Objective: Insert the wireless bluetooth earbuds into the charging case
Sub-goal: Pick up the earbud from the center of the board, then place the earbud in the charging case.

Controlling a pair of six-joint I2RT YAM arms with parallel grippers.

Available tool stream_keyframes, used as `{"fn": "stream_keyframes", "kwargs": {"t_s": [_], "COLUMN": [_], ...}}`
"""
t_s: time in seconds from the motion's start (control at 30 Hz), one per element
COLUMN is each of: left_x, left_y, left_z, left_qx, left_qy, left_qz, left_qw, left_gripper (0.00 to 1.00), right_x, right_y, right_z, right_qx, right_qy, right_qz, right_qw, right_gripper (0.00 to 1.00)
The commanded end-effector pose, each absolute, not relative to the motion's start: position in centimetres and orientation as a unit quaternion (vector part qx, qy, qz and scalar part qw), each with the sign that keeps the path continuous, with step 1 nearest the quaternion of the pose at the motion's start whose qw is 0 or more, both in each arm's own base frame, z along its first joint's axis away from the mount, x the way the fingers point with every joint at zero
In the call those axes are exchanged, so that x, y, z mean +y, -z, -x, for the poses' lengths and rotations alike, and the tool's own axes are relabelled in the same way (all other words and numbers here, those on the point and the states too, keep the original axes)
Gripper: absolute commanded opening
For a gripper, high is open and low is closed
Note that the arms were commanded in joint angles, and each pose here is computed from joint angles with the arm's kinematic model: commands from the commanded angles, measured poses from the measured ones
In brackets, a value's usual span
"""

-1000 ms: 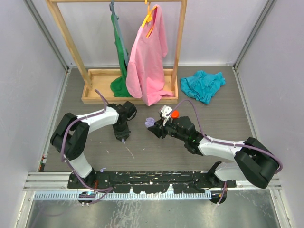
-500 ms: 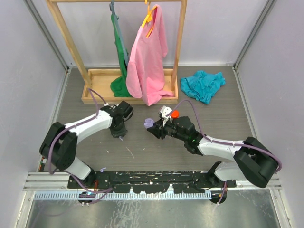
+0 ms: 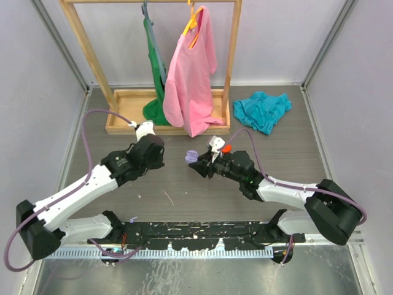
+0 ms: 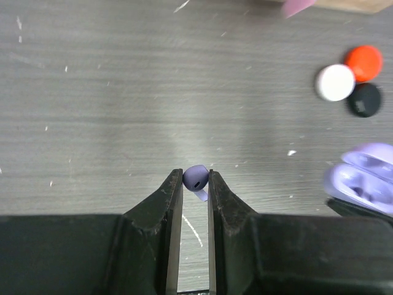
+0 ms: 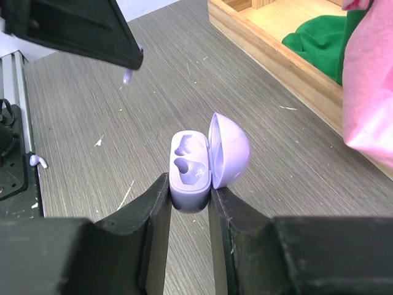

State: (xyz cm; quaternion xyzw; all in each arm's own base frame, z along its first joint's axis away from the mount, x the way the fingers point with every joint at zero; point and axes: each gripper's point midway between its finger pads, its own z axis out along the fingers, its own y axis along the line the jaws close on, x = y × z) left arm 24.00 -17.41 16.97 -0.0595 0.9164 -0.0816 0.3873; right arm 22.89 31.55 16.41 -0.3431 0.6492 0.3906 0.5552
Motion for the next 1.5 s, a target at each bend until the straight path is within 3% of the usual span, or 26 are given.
{"fn": "stream_keyframes", "kwargs": {"t_s": [0.0,0.33,0.73,1.47], "left_x": [-18.4,-22.7,-26.1,-28.0], "left_y": [-21.9,-27.0,-29.2,-28.4], "left_z": [-25.2,-24.5,-23.2,-22.0], "left_qx": [0.865,0.787,0.725,0.714], "left_qy": [0.125,0.237,0.320,0.252], "left_qz": [0.038,-0.056,-0.110,-0.200], "left_qw": [0.484,0.566,0.600,0.622], "left_gripper": [0.15,0.14,0.11,0.09], "right_x": [32.0,32.3,32.3,31.9], "right_y": [-20.2,-21.7,-23.3,-23.9], "right_z": [-22.7,-22.1,-20.8,-20.4], "right_qx": [0.597,0.569,0.541,0.530], "right_qy": [-0.406,-0.425,-0.457,-0.460], "right_qz": [0.345,0.348,0.347,0.347], "right_qw": [0.600,0.611,0.615,0.623], "right_gripper": [0.01,0.01,0.01,0.01]}}
